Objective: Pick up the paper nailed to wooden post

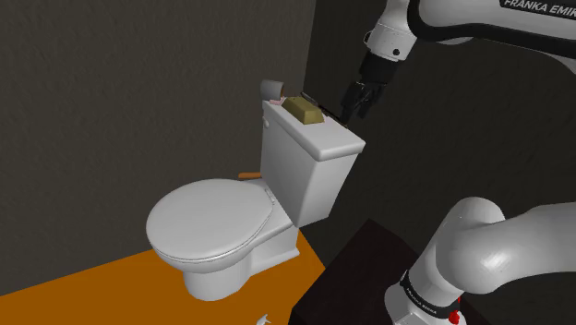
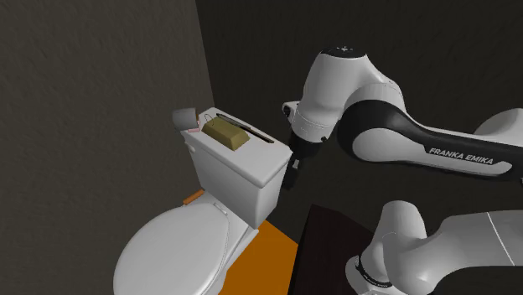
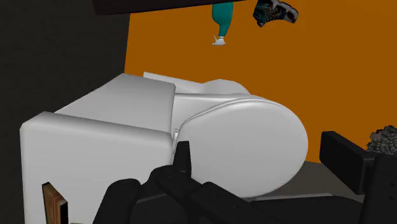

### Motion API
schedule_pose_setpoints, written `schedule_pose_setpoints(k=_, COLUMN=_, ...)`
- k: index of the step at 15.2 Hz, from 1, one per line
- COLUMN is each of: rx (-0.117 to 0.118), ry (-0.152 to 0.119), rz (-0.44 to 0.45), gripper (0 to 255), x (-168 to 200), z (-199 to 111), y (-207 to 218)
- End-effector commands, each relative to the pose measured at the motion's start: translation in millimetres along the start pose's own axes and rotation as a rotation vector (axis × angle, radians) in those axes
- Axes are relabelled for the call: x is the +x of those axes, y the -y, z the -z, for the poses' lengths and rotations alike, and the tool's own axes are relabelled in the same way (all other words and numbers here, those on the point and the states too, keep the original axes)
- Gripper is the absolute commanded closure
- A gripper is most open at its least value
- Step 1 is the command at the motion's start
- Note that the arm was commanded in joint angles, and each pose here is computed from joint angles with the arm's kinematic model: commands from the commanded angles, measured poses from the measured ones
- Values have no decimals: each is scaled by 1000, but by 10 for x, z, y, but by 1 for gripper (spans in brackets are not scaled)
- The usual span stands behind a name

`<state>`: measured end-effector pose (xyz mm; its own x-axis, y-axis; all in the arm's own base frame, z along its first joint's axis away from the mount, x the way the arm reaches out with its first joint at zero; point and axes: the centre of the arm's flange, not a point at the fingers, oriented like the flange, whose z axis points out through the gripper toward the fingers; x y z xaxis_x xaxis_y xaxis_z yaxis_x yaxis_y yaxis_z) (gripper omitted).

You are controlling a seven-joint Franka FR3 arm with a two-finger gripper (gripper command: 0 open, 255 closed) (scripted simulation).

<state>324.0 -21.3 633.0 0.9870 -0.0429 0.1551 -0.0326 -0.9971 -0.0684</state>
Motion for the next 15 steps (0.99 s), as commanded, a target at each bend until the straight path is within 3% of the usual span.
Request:
schedule_pose_setpoints(k=1, rx=0, ry=0, rz=0, gripper=0, x=0, z=0, y=0)
schedule_pose_setpoints(k=15, rx=-439, ry=59, rz=-71, gripper=0, x=1334, z=-925, y=-480)
